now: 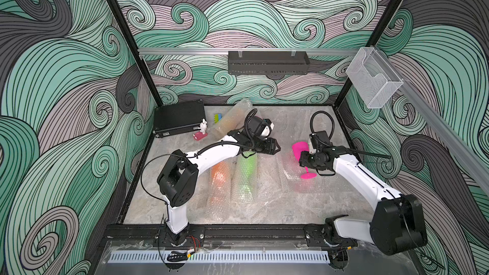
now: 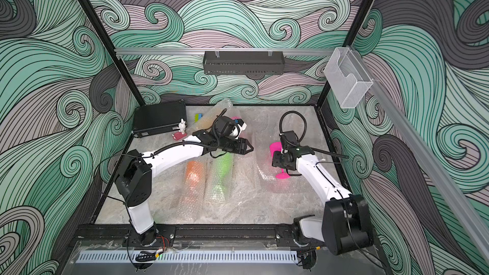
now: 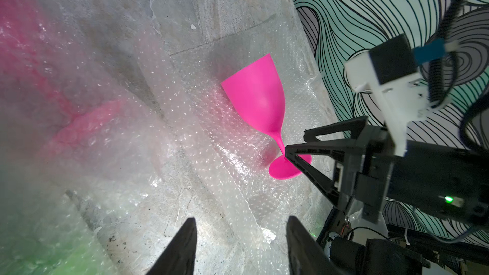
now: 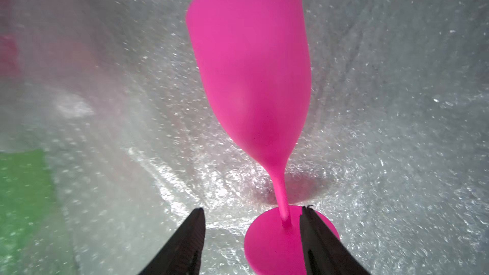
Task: Unpack wine glasses from bubble wrap
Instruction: Unwrap the bubble wrap at the center of the board, then pick up the wine glass from the bubble wrap.
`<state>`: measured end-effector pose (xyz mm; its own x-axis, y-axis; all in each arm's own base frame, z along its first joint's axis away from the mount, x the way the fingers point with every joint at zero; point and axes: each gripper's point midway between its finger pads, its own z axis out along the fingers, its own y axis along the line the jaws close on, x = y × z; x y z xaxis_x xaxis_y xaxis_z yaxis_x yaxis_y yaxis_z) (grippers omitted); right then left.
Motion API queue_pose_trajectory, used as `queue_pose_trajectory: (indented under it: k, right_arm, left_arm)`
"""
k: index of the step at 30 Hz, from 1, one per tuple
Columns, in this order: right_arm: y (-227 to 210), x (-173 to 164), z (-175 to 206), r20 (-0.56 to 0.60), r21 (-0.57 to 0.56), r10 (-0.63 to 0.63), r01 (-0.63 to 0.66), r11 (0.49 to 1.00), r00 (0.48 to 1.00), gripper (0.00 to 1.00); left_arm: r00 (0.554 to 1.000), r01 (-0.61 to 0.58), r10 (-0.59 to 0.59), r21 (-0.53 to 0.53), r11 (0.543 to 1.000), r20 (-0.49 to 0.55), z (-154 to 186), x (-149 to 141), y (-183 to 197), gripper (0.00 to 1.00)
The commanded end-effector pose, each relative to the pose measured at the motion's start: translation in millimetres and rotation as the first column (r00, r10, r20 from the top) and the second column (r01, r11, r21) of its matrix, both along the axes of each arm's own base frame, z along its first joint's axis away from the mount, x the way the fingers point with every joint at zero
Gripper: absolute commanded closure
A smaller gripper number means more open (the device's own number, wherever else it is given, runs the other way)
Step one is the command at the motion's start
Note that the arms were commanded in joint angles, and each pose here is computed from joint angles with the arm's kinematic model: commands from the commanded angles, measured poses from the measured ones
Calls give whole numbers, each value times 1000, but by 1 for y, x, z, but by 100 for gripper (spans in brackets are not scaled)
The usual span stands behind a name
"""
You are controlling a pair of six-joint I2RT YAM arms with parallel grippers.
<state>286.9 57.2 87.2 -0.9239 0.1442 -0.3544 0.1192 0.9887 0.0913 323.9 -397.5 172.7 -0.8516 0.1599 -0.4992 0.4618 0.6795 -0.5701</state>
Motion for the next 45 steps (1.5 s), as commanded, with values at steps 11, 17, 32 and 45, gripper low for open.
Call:
queue_pose_trajectory:
  k: [11, 17, 32, 45]
  right_arm:
    - [-11, 6, -23, -89, -95, -13, 5, 995, 996, 45]
    - [-3, 15, -30, -89, -60, 0, -6, 998, 996, 53]
    - [13, 13, -59, -145, 11, 27, -26, 1000, 989, 76]
    - [19, 19, -38, -31, 55, 43, -41, 998, 999, 90]
  left_arm:
    - [1000, 9, -9, -28, 1000, -11, 11, 0, -2, 47]
    - [1000, 10, -11, -28, 1000, -21, 8, 0, -3, 47]
    - [1000, -5, 5, -21, 1000, -23, 10, 1, 4, 48]
    - [999, -48, 48, -28, 998, -24, 17, 15, 20, 48]
